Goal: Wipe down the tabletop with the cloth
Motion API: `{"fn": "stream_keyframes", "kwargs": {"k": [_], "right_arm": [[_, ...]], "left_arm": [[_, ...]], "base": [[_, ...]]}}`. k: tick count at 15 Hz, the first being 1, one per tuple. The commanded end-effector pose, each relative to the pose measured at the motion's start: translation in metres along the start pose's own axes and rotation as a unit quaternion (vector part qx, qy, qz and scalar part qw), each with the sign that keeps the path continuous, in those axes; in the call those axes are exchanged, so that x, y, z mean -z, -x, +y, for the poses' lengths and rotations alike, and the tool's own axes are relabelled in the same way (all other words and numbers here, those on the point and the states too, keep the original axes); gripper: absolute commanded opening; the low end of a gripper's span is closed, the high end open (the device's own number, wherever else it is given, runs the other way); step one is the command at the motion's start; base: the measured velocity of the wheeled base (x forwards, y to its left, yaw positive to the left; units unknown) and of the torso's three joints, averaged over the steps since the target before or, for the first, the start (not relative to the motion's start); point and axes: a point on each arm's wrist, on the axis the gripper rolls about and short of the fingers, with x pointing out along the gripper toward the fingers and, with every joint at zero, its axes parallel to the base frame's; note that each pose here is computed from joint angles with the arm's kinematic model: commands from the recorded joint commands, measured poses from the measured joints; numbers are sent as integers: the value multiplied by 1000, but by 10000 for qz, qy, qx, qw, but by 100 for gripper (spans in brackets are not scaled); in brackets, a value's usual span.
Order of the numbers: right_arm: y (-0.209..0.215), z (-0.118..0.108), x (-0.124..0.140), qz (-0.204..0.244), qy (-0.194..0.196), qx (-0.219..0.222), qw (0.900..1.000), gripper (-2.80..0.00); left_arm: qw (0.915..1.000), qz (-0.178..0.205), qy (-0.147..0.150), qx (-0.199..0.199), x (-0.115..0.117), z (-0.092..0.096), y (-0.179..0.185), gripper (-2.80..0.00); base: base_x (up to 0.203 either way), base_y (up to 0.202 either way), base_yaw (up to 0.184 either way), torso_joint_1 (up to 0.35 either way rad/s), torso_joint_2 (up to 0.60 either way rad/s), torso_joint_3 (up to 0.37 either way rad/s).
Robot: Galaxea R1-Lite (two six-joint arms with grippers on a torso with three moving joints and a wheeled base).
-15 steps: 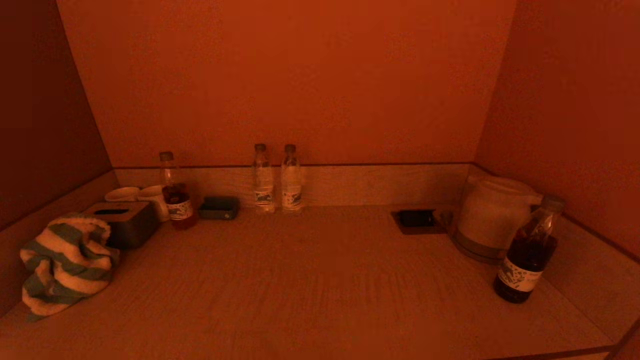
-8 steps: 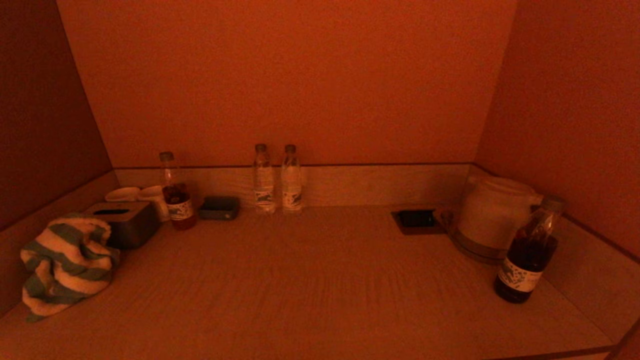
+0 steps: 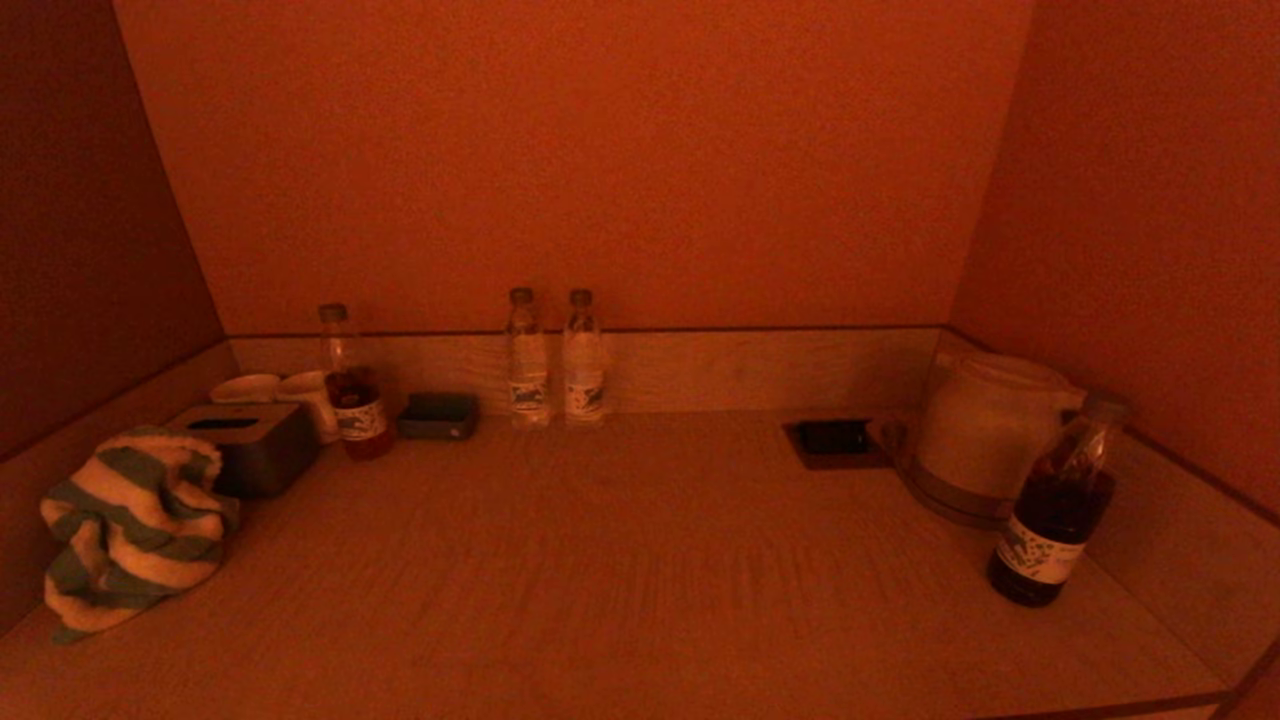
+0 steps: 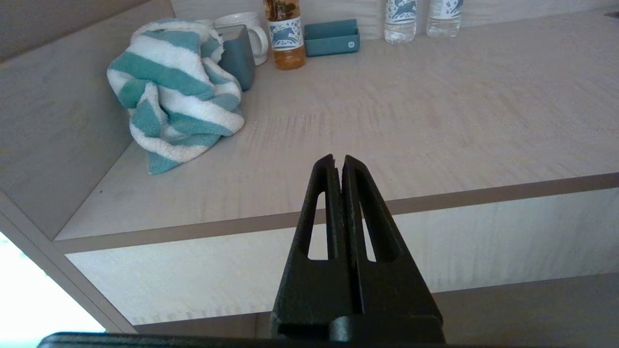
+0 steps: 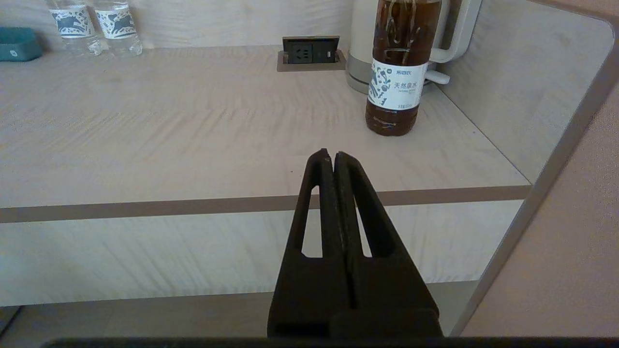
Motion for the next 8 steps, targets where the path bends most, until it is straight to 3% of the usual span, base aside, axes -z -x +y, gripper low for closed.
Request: {"fn": "stream_keyframes", "kwargs": {"k": [1, 8], "right_arm": [[0, 0, 0, 7, 1, 0, 10000, -280], [0, 0, 0, 7, 1, 0, 10000, -280]], "left_arm": [[10000, -4, -4, -1, 0, 0, 0, -280], [10000, 3, -4, 0, 0, 0, 0, -280]], "base": [[0, 0, 0, 0, 0, 0], [0, 0, 0, 0, 0, 0]]}}
